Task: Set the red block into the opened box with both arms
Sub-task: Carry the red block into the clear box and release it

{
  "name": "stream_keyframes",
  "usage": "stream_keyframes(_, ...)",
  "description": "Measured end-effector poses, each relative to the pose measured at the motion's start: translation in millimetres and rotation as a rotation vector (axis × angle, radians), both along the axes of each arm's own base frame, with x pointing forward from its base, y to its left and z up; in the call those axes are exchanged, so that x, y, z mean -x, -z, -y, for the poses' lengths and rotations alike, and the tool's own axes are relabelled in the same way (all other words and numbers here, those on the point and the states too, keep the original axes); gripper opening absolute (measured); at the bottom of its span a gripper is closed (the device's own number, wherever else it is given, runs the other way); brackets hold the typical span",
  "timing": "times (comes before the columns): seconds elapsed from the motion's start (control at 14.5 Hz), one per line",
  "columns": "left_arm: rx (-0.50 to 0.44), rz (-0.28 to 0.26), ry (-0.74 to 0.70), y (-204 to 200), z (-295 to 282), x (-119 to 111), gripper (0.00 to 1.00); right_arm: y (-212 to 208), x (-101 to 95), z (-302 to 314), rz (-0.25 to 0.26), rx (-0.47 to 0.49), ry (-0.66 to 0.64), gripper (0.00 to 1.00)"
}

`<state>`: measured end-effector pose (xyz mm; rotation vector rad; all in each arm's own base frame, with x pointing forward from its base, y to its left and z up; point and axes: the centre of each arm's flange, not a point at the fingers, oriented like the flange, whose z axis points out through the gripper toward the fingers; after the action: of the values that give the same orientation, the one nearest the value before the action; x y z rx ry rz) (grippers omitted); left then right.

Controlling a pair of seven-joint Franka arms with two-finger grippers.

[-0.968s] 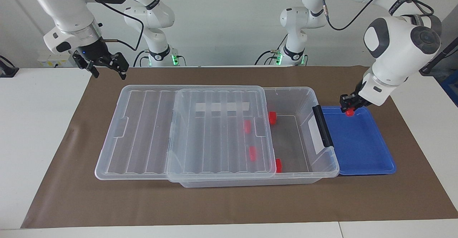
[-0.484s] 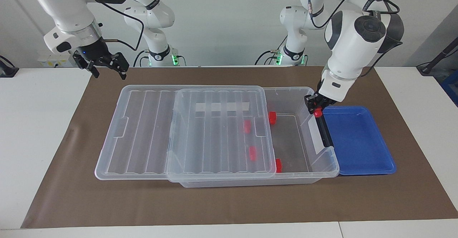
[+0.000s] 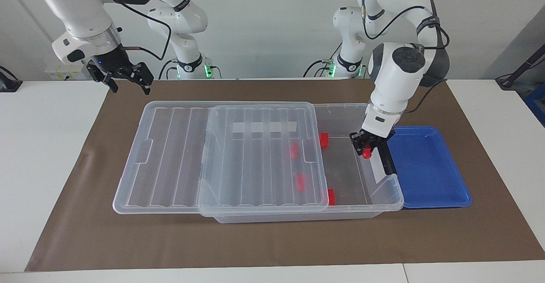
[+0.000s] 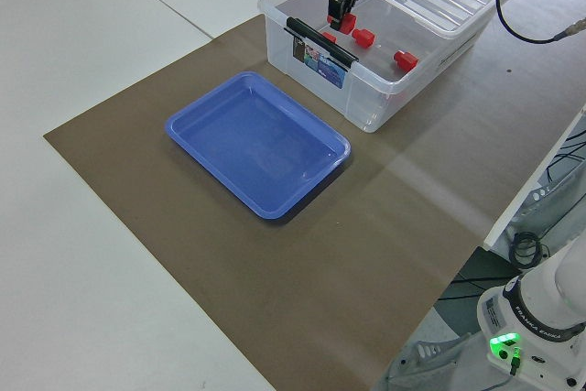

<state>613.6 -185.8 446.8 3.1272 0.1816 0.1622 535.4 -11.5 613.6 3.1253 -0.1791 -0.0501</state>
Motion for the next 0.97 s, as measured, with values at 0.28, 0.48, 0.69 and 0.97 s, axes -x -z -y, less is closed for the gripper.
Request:
stream_keyframes(0.28, -0.016, 0.019, 0.048, 60, 22, 10, 0.34, 0, 0.0, 0, 0.000, 0.000, 0.000, 1.00)
stream_keyframes(0.48, -0.015, 0.033, 0.046, 101, 30, 10, 0.34, 0, 0.0, 0, 0.000, 0.000, 0.000, 1.00)
stream_keyframes(0.69, -0.007, 0.048, 0.048, 127, 30, 12, 0.34, 0, 0.0, 0, 0.000, 0.000, 0.000, 1.00)
stream_keyframes(0.97, -0.002, 0.066, 0.054, 138, 31, 10, 0.34, 0, 0.0, 0, 0.000, 0.000, 0.000, 1.00)
